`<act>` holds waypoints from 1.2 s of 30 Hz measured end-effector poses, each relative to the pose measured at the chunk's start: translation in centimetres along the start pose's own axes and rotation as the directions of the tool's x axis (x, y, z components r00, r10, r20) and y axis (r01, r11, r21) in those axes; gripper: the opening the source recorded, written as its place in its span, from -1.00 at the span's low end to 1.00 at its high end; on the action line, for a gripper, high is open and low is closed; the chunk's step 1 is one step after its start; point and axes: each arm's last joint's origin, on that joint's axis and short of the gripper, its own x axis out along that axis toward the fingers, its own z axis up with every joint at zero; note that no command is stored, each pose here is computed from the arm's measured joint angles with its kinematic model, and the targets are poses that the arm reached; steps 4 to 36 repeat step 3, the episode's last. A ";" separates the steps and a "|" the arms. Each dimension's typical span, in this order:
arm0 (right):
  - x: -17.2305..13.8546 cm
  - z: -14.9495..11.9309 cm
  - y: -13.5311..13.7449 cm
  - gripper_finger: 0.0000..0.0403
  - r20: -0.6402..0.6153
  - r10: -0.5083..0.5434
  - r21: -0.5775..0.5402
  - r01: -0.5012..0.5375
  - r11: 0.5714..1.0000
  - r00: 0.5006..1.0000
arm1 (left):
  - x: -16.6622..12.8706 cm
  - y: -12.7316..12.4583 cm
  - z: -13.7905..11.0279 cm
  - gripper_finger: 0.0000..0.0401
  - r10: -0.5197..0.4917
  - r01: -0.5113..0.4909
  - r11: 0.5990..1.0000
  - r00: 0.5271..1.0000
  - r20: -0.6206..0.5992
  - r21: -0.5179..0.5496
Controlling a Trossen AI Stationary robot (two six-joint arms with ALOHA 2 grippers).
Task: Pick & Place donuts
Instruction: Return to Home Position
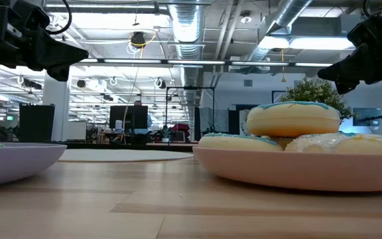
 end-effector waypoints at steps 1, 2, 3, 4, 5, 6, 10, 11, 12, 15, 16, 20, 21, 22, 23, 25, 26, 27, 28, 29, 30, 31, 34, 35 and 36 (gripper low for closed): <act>0.0 0.0 0.0 -1.00 0.000 0.000 0.000 0.000 1.000 1.000 | 0.0 0.0 0.0 -1.00 0.000 0.000 1.000 1.000 0.000 0.000; 0.0 0.0 0.0 -1.00 0.000 0.000 0.000 0.000 1.000 1.000 | 0.0 0.0 0.0 -1.00 0.000 0.000 1.000 1.000 0.000 0.000; 0.0 0.0 0.0 -1.00 0.000 0.000 0.000 0.000 1.000 1.000 | 0.0 0.0 0.0 -1.00 0.000 0.000 1.000 1.000 0.000 0.000; 0.0 0.0 0.0 -1.00 0.000 0.000 0.000 0.000 1.000 1.000 | 0.0 0.0 0.0 -1.00 0.000 0.000 1.000 1.000 0.000 0.000; 0.0 0.0 0.0 -1.00 0.000 0.000 0.000 0.000 1.000 1.000 | 0.0 0.0 0.0 -1.00 0.000 0.000 1.000 1.000 0.000 0.000; 0.0 0.0 0.0 -1.00 0.000 0.000 0.000 0.000 1.000 1.000 | 0.0 0.0 0.0 -1.00 0.000 0.000 1.000 1.000 0.000 0.000; 0.0 0.0 0.0 -1.00 0.000 0.000 0.000 0.000 1.000 1.000 | 0.0 0.0 0.0 -1.00 0.000 0.000 1.000 1.000 0.000 0.000; 0.0 0.0 0.0 -1.00 0.000 0.000 0.000 0.000 1.000 1.000 | 0.0 0.0 0.0 -1.00 0.000 0.000 1.000 1.000 0.000 0.000; 0.0 0.0 0.0 -1.00 0.000 0.000 0.000 0.000 1.000 1.000 | 0.0 0.0 0.0 -1.00 0.000 0.000 1.000 1.000 0.000 0.000; 0.0 0.0 0.0 -1.00 0.000 0.000 0.000 0.000 1.000 1.000 | 0.0 0.0 0.0 -1.00 0.000 0.000 1.000 1.000 0.000 0.000; 0.0 0.0 0.0 -1.00 0.000 0.000 0.000 0.000 1.000 1.000 | 0.0 0.0 0.0 -1.00 0.000 0.000 1.000 1.000 0.000 0.000; 0.0 0.0 0.0 -1.00 0.000 0.000 0.000 0.000 1.000 1.000 | 0.0 0.0 0.0 -1.00 0.000 0.000 1.000 1.000 0.000 0.000; 0.0 0.0 0.0 -1.00 0.000 0.000 0.000 0.000 1.000 1.000 | 0.0 0.0 0.0 -1.00 0.000 0.000 1.000 1.000 0.000 0.000; 0.0 0.0 0.0 -1.00 0.000 0.000 0.000 0.000 1.000 1.000 | 0.0 0.0 0.0 -1.00 0.000 0.000 1.000 1.000 0.000 0.000; 0.0 0.0 0.0 -1.00 0.000 0.000 0.000 0.000 1.000 1.000 | 0.0 0.0 0.0 -1.00 0.000 0.000 1.000 1.000 0.000 0.000; 0.0 0.0 0.0 -1.00 0.000 0.000 0.000 0.000 1.000 1.000 | 0.0 0.0 0.0 -1.00 0.000 0.000 1.000 1.000 0.000 0.000; 0.0 0.0 0.0 -1.00 0.000 0.000 0.000 0.000 1.000 1.000 | 0.0 0.0 0.0 -1.00 0.000 0.000 1.000 1.000 0.000 0.000; 0.0 0.0 0.0 -1.00 0.000 0.000 0.000 0.000 1.000 1.000 | 0.0 0.0 0.0 -1.00 0.000 0.000 1.000 1.000 0.000 0.000; 0.0 0.0 0.0 -1.00 0.000 0.000 0.000 0.000 1.000 1.000 | 0.0 0.0 0.0 -1.00 0.000 0.000 1.000 1.000 0.000 0.000; 0.0 0.0 0.0 -1.00 0.000 0.000 0.000 0.000 1.000 1.000 | 0.0 0.0 0.0 -1.00 0.000 0.000 1.000 1.000 0.000 0.000; 0.0 0.0 0.0 -1.00 0.000 0.000 0.000 0.000 1.000 1.000 | 0.0 0.0 0.0 -1.00 0.000 0.000 1.000 1.000 0.000 0.000; 0.0 0.0 0.0 -1.00 0.000 0.000 0.000 0.000 1.000 1.000 | 0.0 0.0 0.0 -1.00 0.000 0.000 1.000 1.000 0.000 0.000; 0.0 0.0 0.0 -1.00 0.000 0.000 0.000 0.000 1.000 1.000 | 0.0 0.0 0.0 -1.00 0.000 0.000 1.000 1.000 0.000 0.000; 0.0 0.0 0.0 -1.00 0.000 0.000 0.000 0.000 1.000 1.000 | 0.0 0.0 0.0 -1.00 0.000 0.000 1.000 1.000 0.000 0.000; 0.0 0.0 0.0 -1.00 0.000 0.000 0.000 0.000 1.000 1.000 | 0.0 0.0 0.0 -1.00 0.000 0.000 1.000 1.000 0.000 0.000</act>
